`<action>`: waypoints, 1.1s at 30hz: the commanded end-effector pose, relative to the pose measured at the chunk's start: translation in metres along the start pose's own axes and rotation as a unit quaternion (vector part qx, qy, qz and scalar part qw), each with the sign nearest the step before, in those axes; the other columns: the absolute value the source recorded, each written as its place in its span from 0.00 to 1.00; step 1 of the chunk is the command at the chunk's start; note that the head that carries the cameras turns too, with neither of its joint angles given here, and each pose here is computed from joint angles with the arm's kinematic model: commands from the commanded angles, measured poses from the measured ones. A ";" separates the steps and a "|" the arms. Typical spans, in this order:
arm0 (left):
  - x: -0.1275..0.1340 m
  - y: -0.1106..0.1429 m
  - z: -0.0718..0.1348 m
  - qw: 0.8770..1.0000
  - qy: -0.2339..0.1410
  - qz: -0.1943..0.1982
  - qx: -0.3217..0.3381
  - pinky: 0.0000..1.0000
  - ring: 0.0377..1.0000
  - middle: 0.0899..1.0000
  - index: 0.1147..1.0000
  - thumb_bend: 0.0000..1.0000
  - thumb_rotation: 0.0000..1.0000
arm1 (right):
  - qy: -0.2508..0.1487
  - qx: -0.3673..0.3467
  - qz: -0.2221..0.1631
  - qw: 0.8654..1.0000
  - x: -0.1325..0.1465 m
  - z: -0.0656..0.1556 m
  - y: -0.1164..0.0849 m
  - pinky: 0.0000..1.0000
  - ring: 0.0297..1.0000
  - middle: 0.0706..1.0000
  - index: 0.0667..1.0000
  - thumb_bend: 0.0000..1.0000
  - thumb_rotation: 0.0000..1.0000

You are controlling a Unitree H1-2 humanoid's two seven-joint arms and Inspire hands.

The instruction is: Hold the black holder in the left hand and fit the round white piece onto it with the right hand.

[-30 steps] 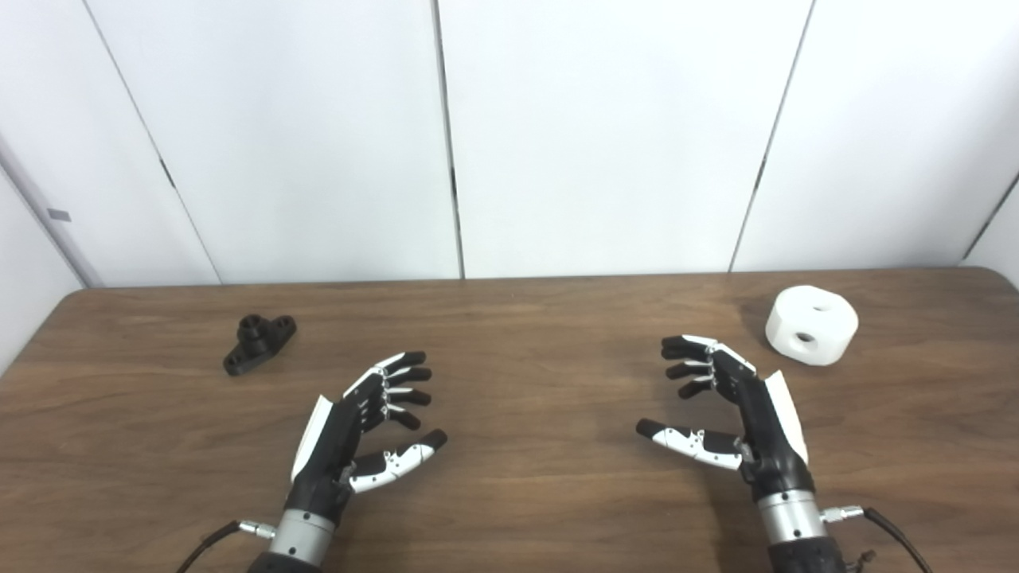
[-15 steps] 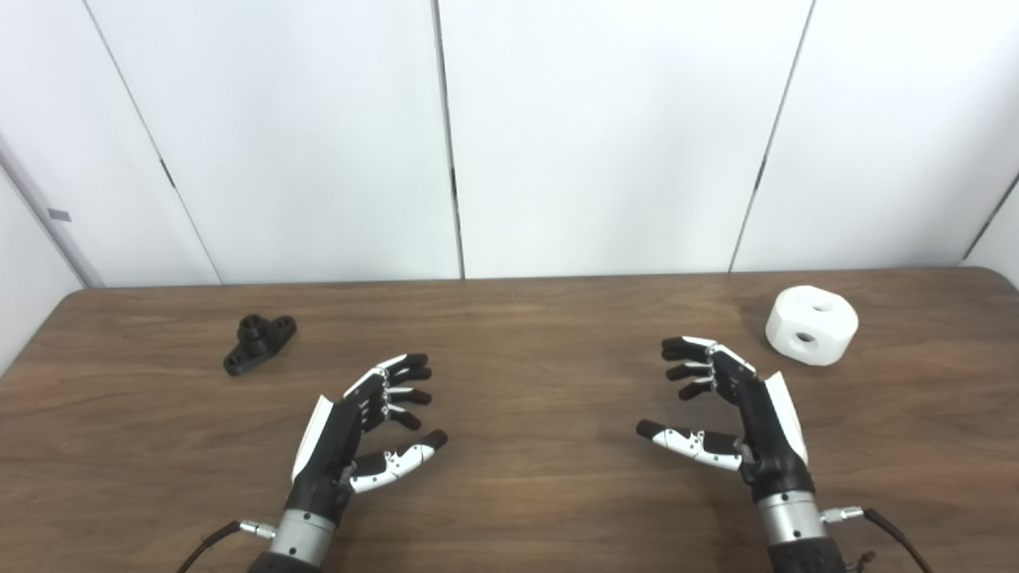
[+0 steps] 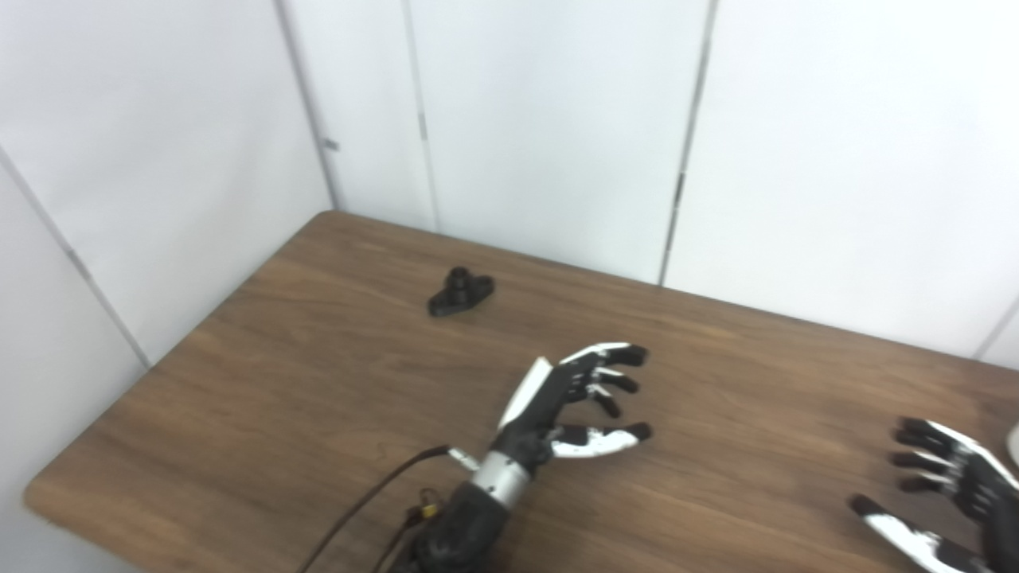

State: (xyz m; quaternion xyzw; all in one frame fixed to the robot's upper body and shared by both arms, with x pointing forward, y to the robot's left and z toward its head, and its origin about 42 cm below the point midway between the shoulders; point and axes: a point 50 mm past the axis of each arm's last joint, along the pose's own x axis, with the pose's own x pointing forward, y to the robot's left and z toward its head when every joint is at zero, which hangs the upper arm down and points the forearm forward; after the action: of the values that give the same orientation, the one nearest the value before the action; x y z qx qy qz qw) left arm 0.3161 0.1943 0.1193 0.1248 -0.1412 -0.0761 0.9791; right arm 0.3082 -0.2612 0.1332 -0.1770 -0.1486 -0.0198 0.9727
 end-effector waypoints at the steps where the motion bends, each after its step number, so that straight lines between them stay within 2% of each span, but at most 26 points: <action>1: 0.001 -0.005 0.000 1.000 -0.012 0.007 0.002 0.53 0.69 0.78 0.73 0.64 0.00 | -0.018 -0.004 -0.004 1.000 0.003 0.008 -0.006 0.51 0.62 0.68 0.68 0.53 0.00; 5: 0.002 -0.004 0.001 1.000 -0.009 0.018 0.007 0.54 0.68 0.78 0.72 0.65 0.00 | -0.013 -0.009 -0.009 1.000 0.004 0.010 -0.005 0.49 0.60 0.66 0.67 0.52 0.00; 14: 0.011 0.011 0.011 0.998 -0.037 0.054 0.006 0.53 0.71 0.78 0.72 0.66 0.00 | -0.011 -0.008 -0.007 1.000 0.003 0.015 -0.005 0.49 0.61 0.66 0.67 0.53 0.00; 17: 0.018 0.029 0.018 0.996 -0.046 0.069 0.021 0.56 0.73 0.77 0.72 0.68 0.00 | -0.010 -0.007 -0.005 1.000 0.003 0.015 -0.006 0.49 0.60 0.66 0.66 0.53 0.00; 19: 0.024 0.043 0.025 0.994 -0.055 0.078 0.054 0.56 0.71 0.75 0.70 0.72 0.00 | -0.010 -0.005 -0.004 1.000 0.002 0.016 -0.006 0.49 0.60 0.66 0.66 0.52 0.00; 22: 0.035 0.064 0.031 0.990 -0.068 0.080 0.093 0.57 0.69 0.74 0.67 0.72 0.00 | -0.012 -0.003 -0.002 1.000 0.002 0.016 -0.005 0.48 0.59 0.65 0.66 0.53 0.00; 27: 0.051 0.103 0.042 0.983 -0.063 0.077 0.155 0.53 0.68 0.72 0.65 0.72 0.01 | -0.009 -0.002 0.001 1.000 0.002 0.016 -0.004 0.48 0.59 0.65 0.66 0.53 0.00; 32: 0.060 0.133 0.054 0.973 -0.048 0.106 0.198 0.57 0.70 0.72 0.65 0.77 0.01 | -0.009 0.001 0.000 1.000 0.003 0.020 -0.003 0.48 0.58 0.64 0.65 0.54 0.00; 33: 0.061 0.139 0.057 0.967 -0.043 0.115 0.225 0.58 0.71 0.72 0.65 0.78 0.01 | -0.008 0.000 0.000 1.000 0.003 0.020 -0.002 0.48 0.58 0.64 0.65 0.54 0.00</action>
State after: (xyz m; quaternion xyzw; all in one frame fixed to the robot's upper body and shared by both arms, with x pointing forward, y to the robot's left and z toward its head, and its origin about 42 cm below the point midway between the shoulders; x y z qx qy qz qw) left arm 0.3648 0.2985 0.1940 0.2957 -0.1698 0.0418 0.9391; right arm 0.3004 -0.2598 0.1356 -0.1827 -0.1221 -0.0169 0.9754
